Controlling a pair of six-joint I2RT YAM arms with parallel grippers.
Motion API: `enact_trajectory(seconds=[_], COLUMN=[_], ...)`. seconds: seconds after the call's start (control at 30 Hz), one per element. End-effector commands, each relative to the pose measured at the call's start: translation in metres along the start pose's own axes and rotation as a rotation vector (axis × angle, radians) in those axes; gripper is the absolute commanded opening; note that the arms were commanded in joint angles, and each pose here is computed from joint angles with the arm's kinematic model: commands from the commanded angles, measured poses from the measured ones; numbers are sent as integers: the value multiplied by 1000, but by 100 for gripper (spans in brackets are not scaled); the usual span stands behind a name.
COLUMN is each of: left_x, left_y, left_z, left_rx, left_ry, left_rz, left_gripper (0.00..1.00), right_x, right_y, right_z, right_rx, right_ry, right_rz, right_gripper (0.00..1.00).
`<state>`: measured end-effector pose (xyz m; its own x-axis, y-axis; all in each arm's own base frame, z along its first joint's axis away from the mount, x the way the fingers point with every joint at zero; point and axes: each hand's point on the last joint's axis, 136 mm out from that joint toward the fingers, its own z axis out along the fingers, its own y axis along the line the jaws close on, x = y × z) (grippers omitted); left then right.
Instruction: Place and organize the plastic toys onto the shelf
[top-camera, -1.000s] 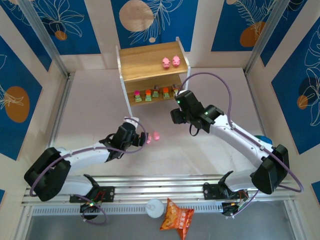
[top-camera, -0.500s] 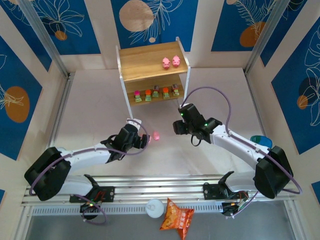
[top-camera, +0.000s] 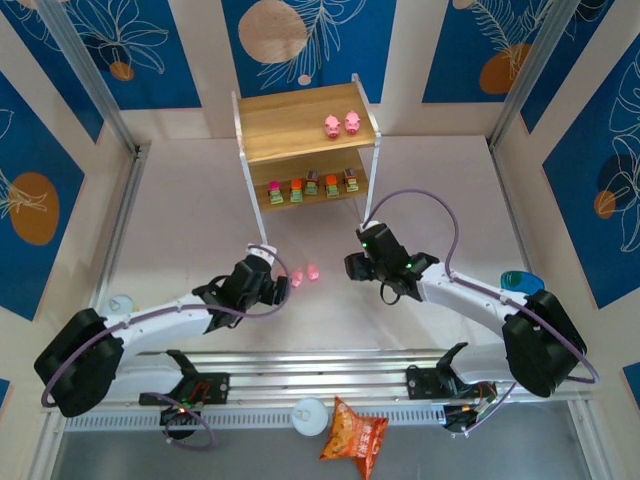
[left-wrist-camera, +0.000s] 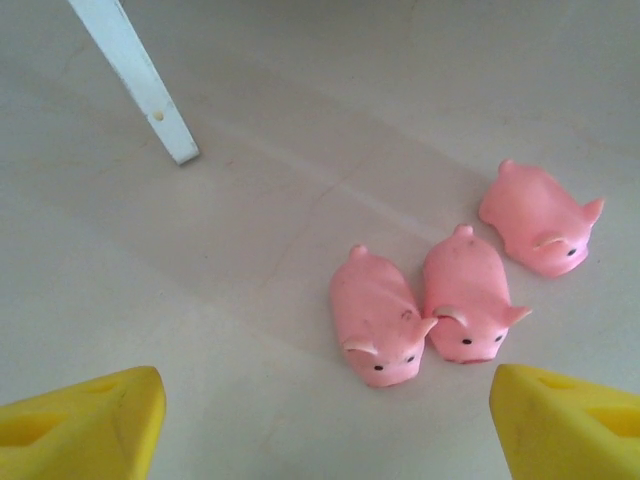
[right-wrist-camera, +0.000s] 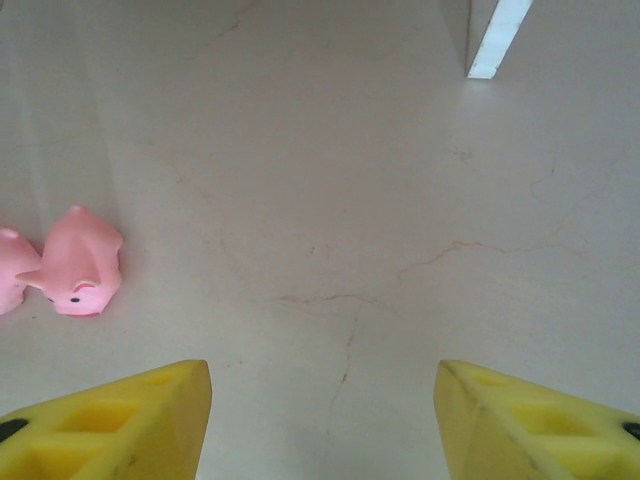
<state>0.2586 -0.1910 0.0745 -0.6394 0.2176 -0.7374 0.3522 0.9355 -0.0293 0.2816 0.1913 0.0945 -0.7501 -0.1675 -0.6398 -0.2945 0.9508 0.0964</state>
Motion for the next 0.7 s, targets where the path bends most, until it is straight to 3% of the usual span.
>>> enact_trajectory(seconds=[0.0, 0.67], left_x=[17, 28], left_y=[6, 3], left_z=[1, 34], left_rx=[-29, -81], left_ry=[59, 128], left_rz=[18, 34], left_gripper=[85, 85], right_x=[-6, 3], right_y=[7, 5], right_z=[-3, -5], right_rx=[-32, -40], right_ry=[-43, -34], right_rz=[25, 40], right_gripper=[61, 61])
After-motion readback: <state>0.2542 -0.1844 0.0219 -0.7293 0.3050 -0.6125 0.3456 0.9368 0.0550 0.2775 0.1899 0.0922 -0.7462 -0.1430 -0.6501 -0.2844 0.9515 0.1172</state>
